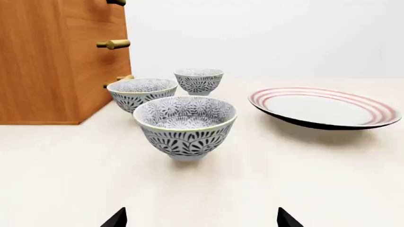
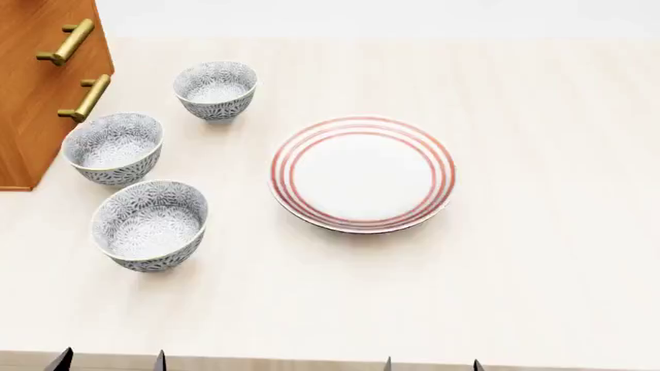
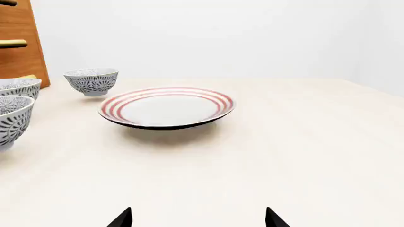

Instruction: Open the top drawer of the cabinet.

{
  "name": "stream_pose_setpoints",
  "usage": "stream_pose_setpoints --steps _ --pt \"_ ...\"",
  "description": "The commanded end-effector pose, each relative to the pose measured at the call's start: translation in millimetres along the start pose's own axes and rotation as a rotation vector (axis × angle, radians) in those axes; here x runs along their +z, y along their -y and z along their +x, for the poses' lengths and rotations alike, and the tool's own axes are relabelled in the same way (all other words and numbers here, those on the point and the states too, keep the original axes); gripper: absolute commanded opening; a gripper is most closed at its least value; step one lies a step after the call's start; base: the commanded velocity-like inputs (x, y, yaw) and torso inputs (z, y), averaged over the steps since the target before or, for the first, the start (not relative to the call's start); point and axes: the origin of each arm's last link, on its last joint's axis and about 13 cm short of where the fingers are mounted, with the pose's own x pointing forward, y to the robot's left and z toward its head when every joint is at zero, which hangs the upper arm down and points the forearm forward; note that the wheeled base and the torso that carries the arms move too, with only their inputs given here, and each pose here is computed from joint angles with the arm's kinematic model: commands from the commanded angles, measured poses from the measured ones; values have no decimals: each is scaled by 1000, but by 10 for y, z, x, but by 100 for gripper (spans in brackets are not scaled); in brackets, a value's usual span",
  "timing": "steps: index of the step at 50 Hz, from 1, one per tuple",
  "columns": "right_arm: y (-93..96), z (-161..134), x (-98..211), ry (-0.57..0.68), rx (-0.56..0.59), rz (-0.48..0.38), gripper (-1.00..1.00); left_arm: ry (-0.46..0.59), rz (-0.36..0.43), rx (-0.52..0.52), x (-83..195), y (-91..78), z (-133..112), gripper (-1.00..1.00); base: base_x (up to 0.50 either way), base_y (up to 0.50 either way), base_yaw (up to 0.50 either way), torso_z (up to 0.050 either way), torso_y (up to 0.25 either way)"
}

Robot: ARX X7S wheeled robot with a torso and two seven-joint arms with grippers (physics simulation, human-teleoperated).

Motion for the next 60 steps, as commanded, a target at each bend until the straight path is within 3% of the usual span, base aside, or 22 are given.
stream_pose_setpoints --steps 1,19,41,60 --pt "2 -3 7 -6 -13 -3 100 -29 11 -3 -8 1 -5 100 0 0 0 0 0" --pt "15 -41 61 15 -31 7 100 16 32 -12 36 17 5 100 0 0 0 0 0" --pt "-16 -136 821 228 -18 -27 100 276 -22 -15 994 -19 -216 100 0 0 0 0 0" --pt "-27 -251 1186 335 -39 -41 100 362 -50 -42 1285 1 -362 100 17 0 0 0 0"
